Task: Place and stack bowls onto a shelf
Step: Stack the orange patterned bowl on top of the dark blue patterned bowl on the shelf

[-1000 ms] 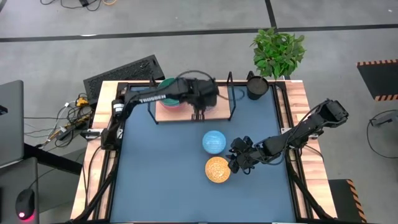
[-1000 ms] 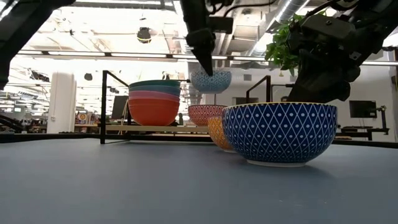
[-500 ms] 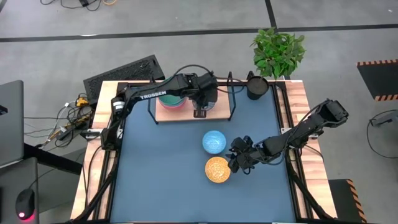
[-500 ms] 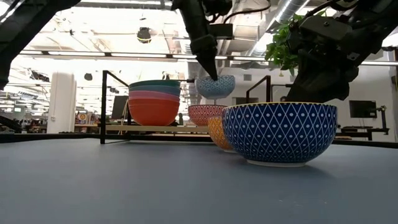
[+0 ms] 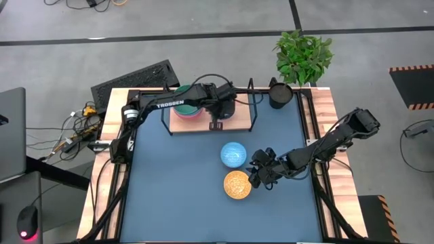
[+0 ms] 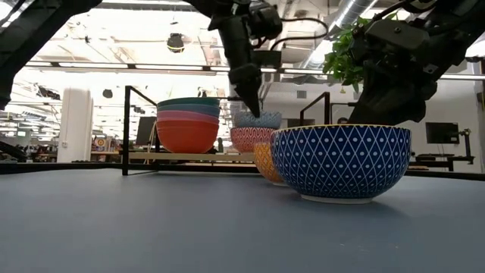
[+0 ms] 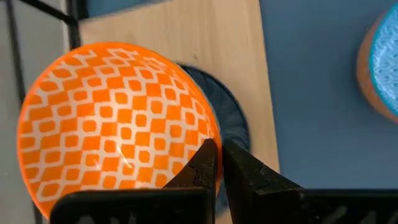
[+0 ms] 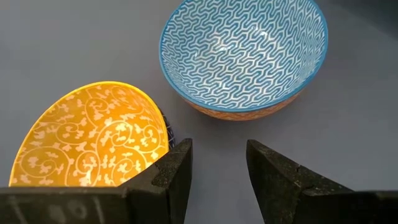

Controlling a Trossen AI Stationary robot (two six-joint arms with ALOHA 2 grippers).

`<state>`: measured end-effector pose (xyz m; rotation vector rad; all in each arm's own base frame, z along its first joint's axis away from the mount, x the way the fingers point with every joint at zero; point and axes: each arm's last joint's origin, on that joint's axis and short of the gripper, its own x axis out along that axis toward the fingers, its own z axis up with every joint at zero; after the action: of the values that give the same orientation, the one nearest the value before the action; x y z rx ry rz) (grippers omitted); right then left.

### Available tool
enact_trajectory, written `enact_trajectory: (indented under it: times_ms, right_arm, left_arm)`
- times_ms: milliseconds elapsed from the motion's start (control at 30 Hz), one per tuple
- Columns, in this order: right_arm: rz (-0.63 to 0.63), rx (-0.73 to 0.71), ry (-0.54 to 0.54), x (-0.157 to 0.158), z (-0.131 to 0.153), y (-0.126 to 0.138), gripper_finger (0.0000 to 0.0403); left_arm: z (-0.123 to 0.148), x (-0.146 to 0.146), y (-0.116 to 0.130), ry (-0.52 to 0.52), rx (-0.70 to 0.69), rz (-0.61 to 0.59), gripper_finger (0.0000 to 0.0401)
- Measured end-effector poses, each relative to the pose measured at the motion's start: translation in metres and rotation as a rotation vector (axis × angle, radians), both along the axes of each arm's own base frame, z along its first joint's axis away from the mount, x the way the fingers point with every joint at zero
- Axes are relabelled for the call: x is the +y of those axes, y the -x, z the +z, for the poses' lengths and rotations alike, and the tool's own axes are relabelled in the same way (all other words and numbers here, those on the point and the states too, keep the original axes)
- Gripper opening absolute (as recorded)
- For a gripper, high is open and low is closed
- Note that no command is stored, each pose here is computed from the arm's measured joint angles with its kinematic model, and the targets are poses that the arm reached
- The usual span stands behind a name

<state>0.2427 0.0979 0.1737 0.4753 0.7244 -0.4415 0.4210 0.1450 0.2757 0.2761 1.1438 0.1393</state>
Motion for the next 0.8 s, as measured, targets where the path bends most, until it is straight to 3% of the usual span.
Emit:
enact_trajectory:
  times_ms: [400,800]
  right_arm:
    - [0.012,0.004,0.011,0.0000,0.0000,0.0000,0.0177]
    - [0.012,0.004,0.011,0.0000,0.0000,0.0000,0.0177]
  left_arm:
    - [-0.0026,-0.0002,0.0011,0.107,-0.023,-0.006,0.0000]
    - [-0.0027,0.0006,0.0018,0.115,-0.022,0.015,0.0000]
